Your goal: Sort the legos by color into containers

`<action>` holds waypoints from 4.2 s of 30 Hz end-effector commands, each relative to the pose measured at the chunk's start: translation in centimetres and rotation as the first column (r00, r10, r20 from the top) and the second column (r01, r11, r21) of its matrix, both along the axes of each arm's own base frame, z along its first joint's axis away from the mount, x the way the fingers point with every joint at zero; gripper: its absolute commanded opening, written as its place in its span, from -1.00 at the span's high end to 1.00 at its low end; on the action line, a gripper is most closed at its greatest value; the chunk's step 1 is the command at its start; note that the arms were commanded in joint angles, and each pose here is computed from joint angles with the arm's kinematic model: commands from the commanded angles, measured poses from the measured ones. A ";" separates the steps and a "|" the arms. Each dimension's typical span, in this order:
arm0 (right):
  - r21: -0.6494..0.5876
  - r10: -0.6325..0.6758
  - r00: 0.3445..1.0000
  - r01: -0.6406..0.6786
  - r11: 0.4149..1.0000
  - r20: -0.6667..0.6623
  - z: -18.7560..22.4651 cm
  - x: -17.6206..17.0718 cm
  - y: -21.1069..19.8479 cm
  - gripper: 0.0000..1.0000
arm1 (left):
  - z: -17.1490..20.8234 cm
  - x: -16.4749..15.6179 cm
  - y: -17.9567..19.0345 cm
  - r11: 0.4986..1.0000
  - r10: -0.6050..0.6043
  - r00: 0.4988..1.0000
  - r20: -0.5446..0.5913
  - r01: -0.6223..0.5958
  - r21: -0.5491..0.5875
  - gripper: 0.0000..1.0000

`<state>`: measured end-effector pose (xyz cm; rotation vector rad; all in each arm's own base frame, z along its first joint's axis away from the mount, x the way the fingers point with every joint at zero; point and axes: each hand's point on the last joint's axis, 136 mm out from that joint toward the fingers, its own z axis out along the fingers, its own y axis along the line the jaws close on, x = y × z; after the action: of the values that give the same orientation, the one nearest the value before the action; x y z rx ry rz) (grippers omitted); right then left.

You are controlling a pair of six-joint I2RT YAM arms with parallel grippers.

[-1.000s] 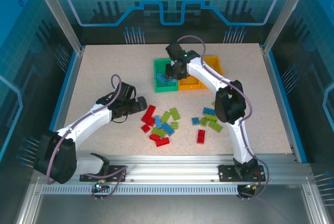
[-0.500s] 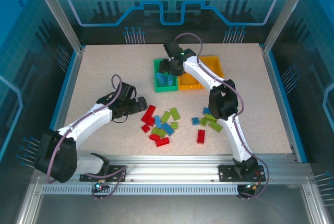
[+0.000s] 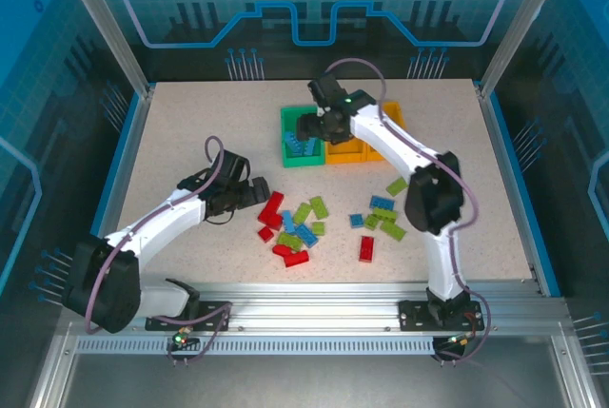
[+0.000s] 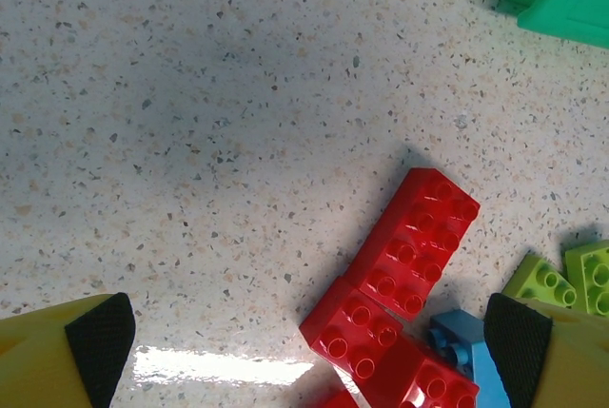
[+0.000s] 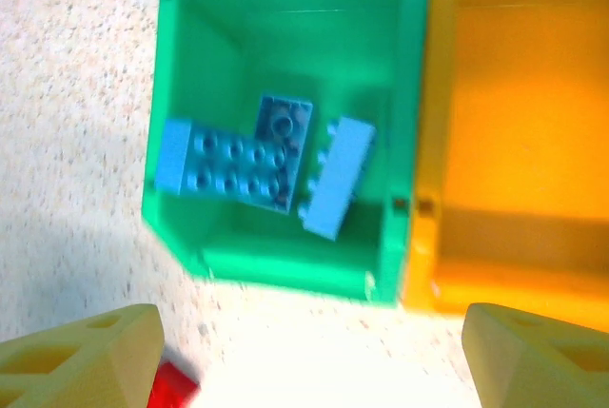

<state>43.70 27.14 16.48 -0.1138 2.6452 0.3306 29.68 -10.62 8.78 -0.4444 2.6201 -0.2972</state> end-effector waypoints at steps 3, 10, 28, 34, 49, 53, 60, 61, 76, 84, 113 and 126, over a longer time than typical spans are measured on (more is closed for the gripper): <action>-0.109 0.014 0.993 -0.026 0.994 -0.115 -2.6 -8.1 -4.8 -0.60 | -0.7 -0.1 -0.5 1.000 -0.005 1.000 -0.016 0.005 -0.008 -0.97; -0.204 -0.028 0.966 -0.025 0.979 -0.256 -7.6 -14.9 -7.3 -0.54 | -0.8 -0.2 -0.6 1.000 -0.007 1.000 -0.016 0.007 -0.006 -0.98; -0.300 -0.018 0.918 -0.111 0.948 -0.396 -13.7 -17.5 -8.0 -0.17 | -0.6 -0.8 -0.2 1.000 -0.004 1.000 -0.014 0.004 0.003 -0.98; -0.315 -0.030 0.907 -0.115 0.942 -0.421 -14.5 -18.1 -8.5 -0.17 | -0.6 -0.8 -0.2 1.000 -0.002 1.000 -0.014 0.002 0.003 -0.98; -0.318 -0.025 0.893 -0.133 0.939 -0.449 -15.2 -18.2 -8.2 0.19 | -0.6 -0.9 0.0 1.000 0.001 1.000 -0.014 -0.001 0.009 -0.98; -0.310 -0.028 0.900 -0.121 0.943 -0.435 -14.5 -17.8 -7.9 0.28 | -0.7 -0.9 0.0 1.000 0.003 1.000 -0.014 -0.003 0.010 -0.98; -0.195 0.020 0.948 -0.086 0.977 -0.318 -9.3 -13.7 -4.6 0.31 | -0.7 -0.8 0.0 1.000 0.002 1.000 -0.014 -0.001 0.010 -0.98; -0.164 0.028 0.955 -0.080 0.983 -0.296 -8.4 -12.9 -3.9 0.31 | -0.8 -0.9 0.0 1.000 0.002 1.000 -0.014 -0.002 0.011 -0.98; 0.116 -0.033 0.991 0.048 0.992 -0.128 -3.4 1.7 3.0 0.31 | -0.8 -1.0 -0.4 1.000 -0.006 1.000 -0.020 0.006 -0.004 -0.98; 0.116 -0.130 0.983 0.145 0.983 -0.126 -5.1 5.4 2.7 0.22 | -1.0 -1.1 -0.5 1.000 -0.010 1.000 -0.025 0.010 -0.004 -0.98; -0.157 -0.127 0.978 0.101 0.982 -0.167 -3.3 -11.3 -6.3 -0.72 | -1.3 -1.3 -1.2 1.000 -0.025 0.999 -0.028 0.024 -0.008 -0.98; -0.306 -0.354 0.873 0.254 0.918 -0.337 -10.0 -24.3 -12.9 -0.72 | -1.0 -0.8 -1.7 0.998 -0.059 0.998 -0.025 0.059 0.003 -0.98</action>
<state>20.48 14.39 6.89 0.2396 3.0161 -0.1014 28.64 -11.91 7.44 -0.4109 2.6589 -0.3012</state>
